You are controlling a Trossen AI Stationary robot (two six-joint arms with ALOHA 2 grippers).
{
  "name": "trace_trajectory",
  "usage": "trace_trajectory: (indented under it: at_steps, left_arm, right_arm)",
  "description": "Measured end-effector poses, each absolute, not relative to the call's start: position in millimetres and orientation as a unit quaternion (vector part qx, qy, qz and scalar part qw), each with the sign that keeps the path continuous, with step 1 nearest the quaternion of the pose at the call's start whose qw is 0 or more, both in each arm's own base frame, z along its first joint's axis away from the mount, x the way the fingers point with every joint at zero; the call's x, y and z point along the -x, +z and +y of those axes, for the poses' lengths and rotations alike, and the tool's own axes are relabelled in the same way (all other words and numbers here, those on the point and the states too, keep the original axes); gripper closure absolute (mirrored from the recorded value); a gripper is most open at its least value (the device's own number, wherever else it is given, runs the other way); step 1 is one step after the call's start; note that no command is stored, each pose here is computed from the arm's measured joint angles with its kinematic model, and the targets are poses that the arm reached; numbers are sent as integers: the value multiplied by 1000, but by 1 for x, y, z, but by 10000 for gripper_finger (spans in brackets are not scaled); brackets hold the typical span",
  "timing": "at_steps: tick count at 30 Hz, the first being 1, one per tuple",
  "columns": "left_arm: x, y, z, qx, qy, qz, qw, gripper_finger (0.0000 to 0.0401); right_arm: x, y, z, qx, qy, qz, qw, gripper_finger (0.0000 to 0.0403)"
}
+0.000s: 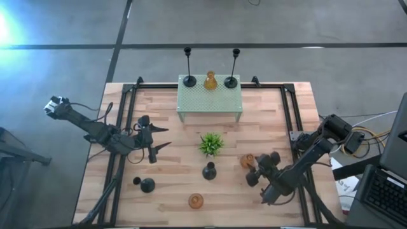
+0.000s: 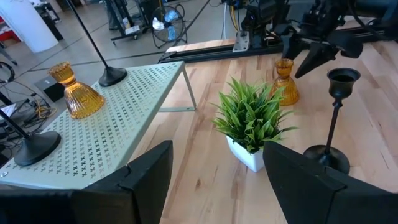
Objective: Pick & Place candle stick holders
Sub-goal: Put the orange candle holder on the shelf
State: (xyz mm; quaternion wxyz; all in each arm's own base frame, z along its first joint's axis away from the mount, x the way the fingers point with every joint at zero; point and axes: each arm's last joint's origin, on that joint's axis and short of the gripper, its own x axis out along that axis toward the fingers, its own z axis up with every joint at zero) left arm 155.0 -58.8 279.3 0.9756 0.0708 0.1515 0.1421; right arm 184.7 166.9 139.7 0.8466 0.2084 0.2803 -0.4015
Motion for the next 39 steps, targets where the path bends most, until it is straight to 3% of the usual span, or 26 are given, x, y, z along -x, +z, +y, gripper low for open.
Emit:
trace_trajectory:
  at_steps: [11, 18, 29, 39]
  left_arm:
    - [-155, 278, -59, -71, 143, 156, 975, 147]
    - [-154, 277, -58, -70, 144, 162, 974, 147]
    - [-154, 277, -58, -67, 144, 162, 974, 147]
    - [-154, 277, -58, -66, 144, 161, 974, 147]
  right_arm:
    - [-200, 132, 151, -183, -403, 278, 853, 190]
    - [-203, 134, 149, -171, -403, 281, 854, 275]
    - [-201, 144, 148, -173, -392, 277, 860, 277]
    - [-197, 205, 119, -167, -354, 249, 886, 277]
